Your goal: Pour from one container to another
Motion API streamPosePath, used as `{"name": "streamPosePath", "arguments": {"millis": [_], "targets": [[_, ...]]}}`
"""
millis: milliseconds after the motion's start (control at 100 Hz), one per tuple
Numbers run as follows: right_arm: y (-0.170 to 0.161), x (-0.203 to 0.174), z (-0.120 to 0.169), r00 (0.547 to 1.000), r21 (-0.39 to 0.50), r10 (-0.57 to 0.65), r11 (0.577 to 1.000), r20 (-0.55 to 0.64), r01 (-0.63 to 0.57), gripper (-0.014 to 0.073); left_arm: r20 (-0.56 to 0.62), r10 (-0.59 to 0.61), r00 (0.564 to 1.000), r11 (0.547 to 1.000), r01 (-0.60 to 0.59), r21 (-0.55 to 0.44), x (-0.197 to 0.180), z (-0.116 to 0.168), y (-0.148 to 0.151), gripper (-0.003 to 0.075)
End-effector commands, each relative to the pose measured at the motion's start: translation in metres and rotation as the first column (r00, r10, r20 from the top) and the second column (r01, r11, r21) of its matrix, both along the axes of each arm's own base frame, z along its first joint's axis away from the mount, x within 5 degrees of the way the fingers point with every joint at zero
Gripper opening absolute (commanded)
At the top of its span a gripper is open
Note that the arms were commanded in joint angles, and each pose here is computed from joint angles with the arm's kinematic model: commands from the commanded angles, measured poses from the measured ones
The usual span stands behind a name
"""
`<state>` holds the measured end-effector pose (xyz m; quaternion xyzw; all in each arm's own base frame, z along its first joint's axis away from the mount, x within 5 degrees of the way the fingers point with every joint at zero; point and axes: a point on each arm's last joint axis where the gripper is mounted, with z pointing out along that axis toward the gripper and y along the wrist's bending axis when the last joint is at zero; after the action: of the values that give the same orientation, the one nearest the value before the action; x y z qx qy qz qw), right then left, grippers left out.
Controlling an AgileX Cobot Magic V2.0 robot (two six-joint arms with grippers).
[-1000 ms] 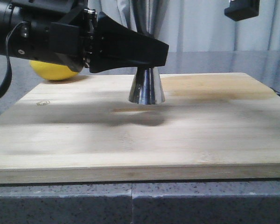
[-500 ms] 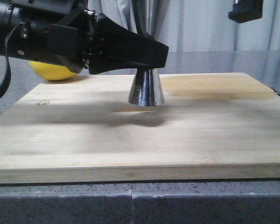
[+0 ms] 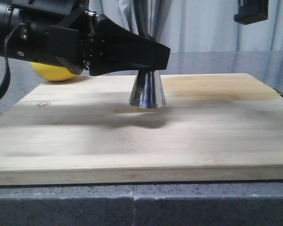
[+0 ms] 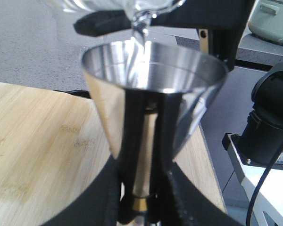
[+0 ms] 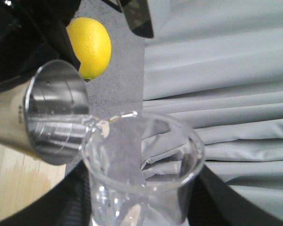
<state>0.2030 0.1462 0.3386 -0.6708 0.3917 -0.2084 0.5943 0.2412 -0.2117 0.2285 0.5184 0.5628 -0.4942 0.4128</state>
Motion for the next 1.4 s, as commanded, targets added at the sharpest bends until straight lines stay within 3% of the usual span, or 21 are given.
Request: {"name": "streamPosePath", "arguments": {"millis": [0, 1390], "targets": [[0.001, -0.003, 0.017, 0.999, 0.027, 0.015, 0.999, 0.051, -0.017, 0.0195, 0.038, -0.071, 0.997, 0.988, 0.075, -0.138, -0.008, 0.031, 0.0, -0.0019], [0.001, -0.002, 0.027, 0.991, -0.045, 0.034, 0.999, 0.132, -0.028, 0.0195, 0.029, -0.072, 0.997, 0.988, 0.076, -0.135, -0.008, 0.031, 0.0, -0.0019]]}}
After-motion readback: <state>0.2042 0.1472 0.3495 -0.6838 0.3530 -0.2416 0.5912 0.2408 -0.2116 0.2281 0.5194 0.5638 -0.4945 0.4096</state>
